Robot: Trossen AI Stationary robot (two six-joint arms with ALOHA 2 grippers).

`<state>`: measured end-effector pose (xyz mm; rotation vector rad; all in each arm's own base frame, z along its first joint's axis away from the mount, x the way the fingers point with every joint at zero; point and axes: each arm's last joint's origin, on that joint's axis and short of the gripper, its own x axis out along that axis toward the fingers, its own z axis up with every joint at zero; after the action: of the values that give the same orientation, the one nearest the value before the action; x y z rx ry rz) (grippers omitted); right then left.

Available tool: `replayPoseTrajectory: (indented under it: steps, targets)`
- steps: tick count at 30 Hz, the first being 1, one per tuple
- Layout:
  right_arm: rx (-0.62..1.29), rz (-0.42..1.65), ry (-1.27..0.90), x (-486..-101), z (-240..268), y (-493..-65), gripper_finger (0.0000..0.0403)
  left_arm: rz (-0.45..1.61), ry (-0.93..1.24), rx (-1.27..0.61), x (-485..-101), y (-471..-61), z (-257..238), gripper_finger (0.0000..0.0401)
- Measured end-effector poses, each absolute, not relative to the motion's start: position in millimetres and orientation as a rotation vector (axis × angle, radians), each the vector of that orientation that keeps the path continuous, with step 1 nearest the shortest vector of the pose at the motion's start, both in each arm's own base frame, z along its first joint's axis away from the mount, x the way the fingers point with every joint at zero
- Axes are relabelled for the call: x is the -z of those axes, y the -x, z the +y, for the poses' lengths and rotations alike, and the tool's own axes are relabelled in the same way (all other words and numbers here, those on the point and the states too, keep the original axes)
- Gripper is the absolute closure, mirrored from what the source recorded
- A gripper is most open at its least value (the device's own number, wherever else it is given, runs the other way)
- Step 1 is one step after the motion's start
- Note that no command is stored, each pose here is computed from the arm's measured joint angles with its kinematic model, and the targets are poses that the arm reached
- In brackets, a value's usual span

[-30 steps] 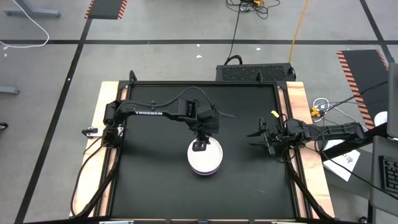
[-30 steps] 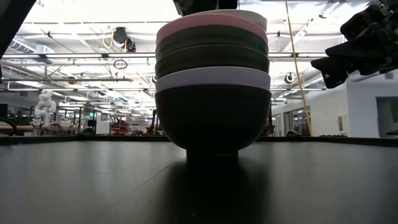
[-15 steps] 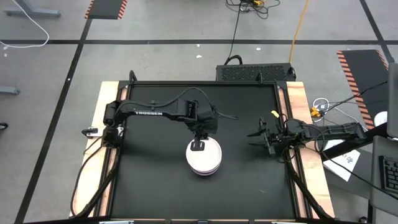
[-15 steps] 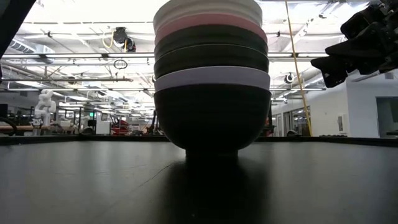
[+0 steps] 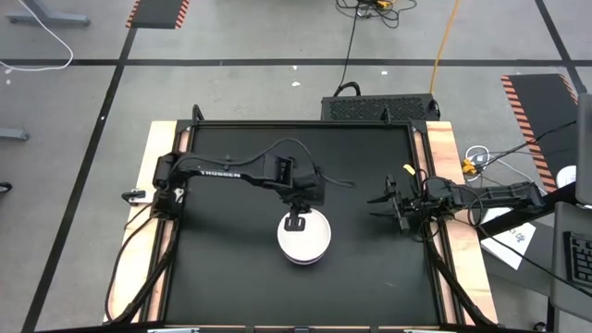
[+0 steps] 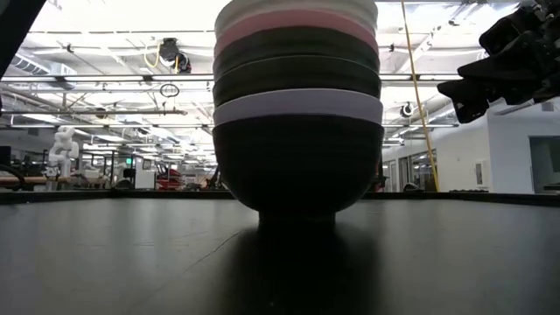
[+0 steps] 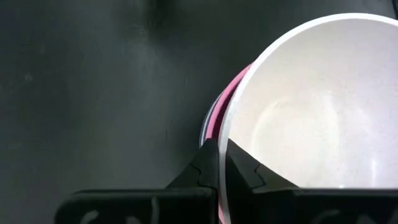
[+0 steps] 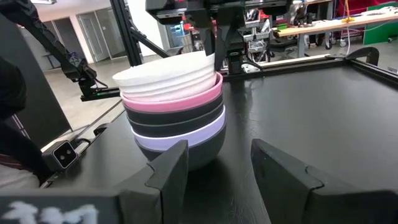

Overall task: Nest bowls inside each other
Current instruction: Stack the white bowl on top of the pink bowl, then return to Home Position

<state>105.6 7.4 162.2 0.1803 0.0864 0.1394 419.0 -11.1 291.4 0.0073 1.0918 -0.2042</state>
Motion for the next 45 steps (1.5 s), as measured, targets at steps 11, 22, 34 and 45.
replayPoseTrajectory:
  steps: [11,22,34,45]
  targets:
    - [-0.139,0.091,-0.181,-162,7,-106,0.0234,1.132,0.021,0.211,-269,-426,-12,0.0397]
    - [-0.139,0.09,-0.181,-162,7,-106,0.0234,1.144,0.024,0.211,-263,-428,-14,0.0348]
    - [-0.139,0.091,-0.181,-162,7,-106,0.0234,1.136,0.021,0.22,-264,-428,-17,0.0232]
    - [-0.139,0.09,-0.181,-162,7,-106,0.0234,1.108,0.028,0.215,-286,-428,-18,0.0158]
